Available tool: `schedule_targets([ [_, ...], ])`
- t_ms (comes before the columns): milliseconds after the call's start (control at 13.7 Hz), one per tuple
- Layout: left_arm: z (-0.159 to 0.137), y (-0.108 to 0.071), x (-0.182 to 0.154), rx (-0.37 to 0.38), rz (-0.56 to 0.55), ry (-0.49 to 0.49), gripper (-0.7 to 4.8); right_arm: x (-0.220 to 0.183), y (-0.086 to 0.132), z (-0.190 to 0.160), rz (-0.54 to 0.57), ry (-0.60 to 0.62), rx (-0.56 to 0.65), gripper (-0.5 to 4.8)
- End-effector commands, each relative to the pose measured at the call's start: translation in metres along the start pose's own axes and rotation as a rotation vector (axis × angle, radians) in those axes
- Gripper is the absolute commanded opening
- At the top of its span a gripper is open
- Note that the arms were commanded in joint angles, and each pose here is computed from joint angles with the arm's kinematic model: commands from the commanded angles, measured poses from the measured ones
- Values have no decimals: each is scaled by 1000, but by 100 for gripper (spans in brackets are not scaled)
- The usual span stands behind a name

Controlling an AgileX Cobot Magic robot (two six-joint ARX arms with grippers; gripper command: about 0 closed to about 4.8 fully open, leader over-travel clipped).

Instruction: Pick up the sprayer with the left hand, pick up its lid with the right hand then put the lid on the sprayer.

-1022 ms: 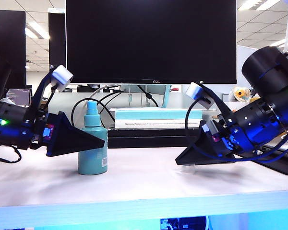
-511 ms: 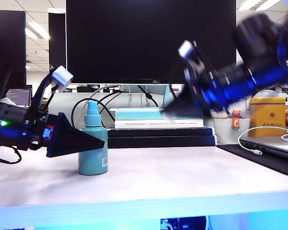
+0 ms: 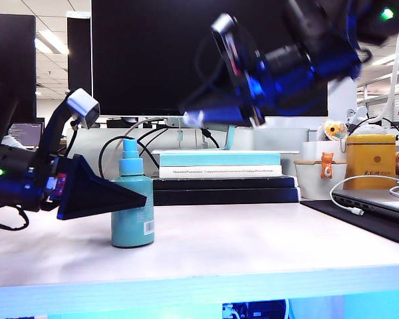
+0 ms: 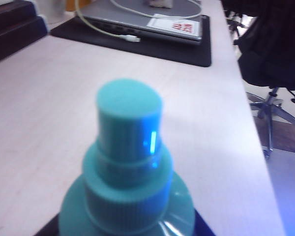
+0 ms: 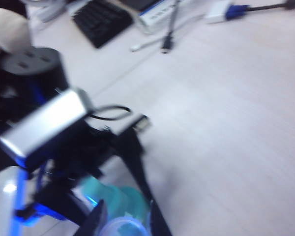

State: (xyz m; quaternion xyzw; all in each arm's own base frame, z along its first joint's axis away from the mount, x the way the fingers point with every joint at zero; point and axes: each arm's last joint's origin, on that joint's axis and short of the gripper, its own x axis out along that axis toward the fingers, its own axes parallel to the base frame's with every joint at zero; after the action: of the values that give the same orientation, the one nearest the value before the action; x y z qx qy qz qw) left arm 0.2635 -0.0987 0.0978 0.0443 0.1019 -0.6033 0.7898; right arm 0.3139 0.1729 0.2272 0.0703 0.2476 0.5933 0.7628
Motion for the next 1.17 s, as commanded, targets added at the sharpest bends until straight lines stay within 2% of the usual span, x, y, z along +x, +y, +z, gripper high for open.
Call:
schedule_targets([
  [73,2,6,6,-1,-75,-31,267,4,9,7,79,25,11,8],
  [219,2,11,10,-5,-105,-39,267,7,12,3,88,51,23,8],
  [584,9,16,23,-22,-199,-55,267,12,14,1,69,64,-63,8],
  [1168,14,8,39,-24,-272,-42,267,19,15,-2,63,76,-89,9],
])
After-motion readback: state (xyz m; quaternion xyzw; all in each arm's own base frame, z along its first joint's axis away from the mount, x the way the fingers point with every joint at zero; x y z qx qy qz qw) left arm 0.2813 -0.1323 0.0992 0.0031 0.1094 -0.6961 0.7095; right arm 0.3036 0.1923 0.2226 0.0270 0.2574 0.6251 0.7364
